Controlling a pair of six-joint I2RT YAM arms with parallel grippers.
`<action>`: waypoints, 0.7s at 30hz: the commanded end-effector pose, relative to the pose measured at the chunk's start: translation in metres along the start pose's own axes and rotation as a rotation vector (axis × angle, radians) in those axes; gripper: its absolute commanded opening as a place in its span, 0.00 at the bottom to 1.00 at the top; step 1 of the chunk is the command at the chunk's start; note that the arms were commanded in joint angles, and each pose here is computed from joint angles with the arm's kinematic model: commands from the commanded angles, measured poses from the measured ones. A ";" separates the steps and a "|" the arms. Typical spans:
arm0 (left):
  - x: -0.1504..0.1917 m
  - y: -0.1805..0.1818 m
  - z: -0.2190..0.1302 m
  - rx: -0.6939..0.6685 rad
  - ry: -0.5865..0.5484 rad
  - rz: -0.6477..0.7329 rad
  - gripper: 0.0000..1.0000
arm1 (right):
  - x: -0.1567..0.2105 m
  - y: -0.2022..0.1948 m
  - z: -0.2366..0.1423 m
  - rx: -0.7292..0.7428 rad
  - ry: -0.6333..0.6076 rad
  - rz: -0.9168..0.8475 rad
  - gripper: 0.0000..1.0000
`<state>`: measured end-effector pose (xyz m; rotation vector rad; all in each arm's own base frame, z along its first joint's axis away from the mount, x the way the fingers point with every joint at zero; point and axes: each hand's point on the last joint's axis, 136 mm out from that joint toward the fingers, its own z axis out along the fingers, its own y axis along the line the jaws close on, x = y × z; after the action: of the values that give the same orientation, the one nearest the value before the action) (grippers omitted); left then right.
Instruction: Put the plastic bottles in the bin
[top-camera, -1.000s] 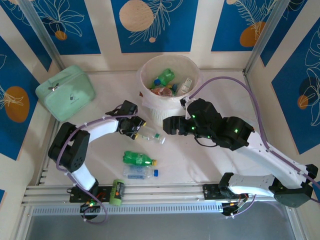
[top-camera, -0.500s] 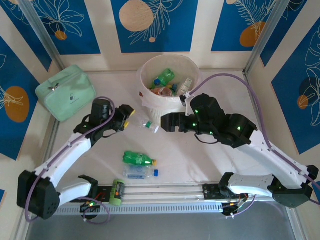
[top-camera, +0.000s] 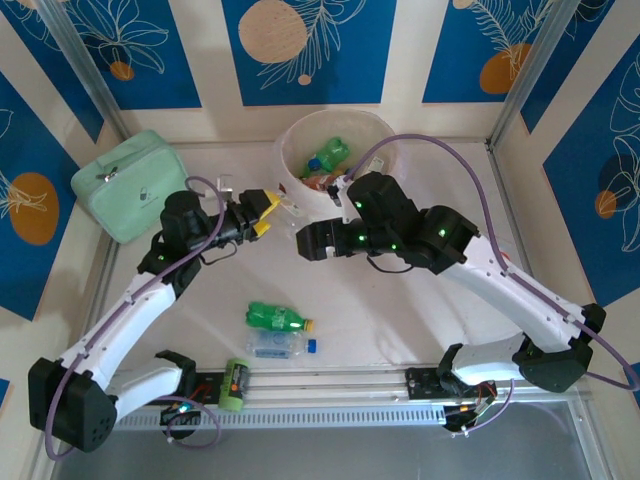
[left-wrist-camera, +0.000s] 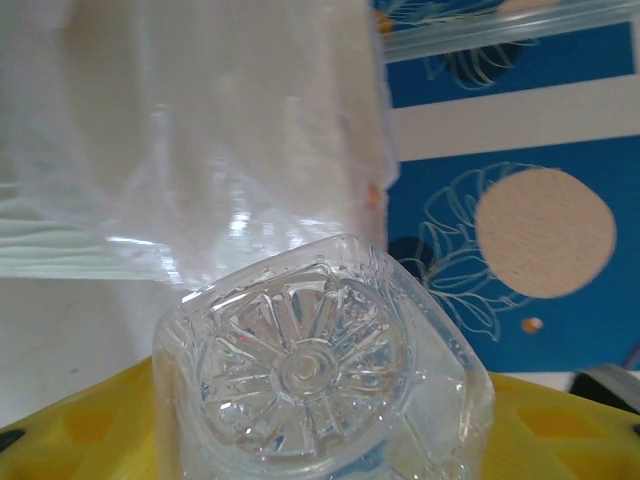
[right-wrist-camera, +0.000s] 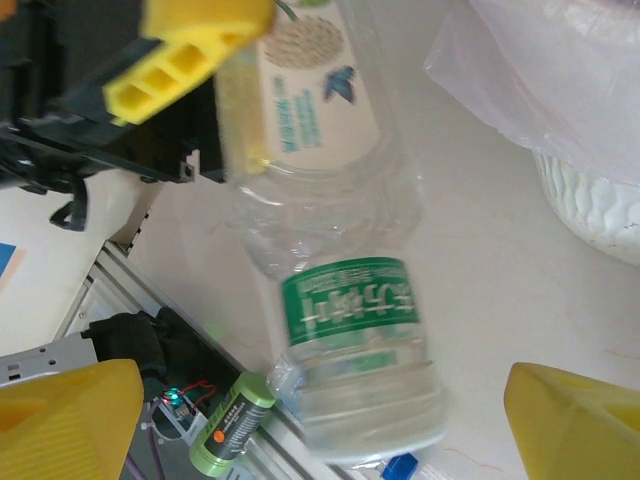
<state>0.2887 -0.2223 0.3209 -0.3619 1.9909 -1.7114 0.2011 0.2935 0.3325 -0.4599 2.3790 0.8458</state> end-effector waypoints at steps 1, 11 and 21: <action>0.002 -0.051 -0.009 0.147 0.023 0.091 0.43 | -0.005 0.006 -0.006 -0.012 -0.003 -0.037 0.91; 0.004 -0.059 -0.011 0.181 0.039 0.105 0.43 | -0.013 0.012 0.003 -0.003 0.009 -0.081 0.70; 0.002 -0.060 -0.009 0.195 0.032 0.091 0.43 | -0.016 0.017 0.007 -0.006 0.012 -0.102 0.55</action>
<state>0.2805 -0.2273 0.3515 -0.2490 1.8991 -1.8048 0.2094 0.3103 0.3394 -0.5591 2.3591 0.8060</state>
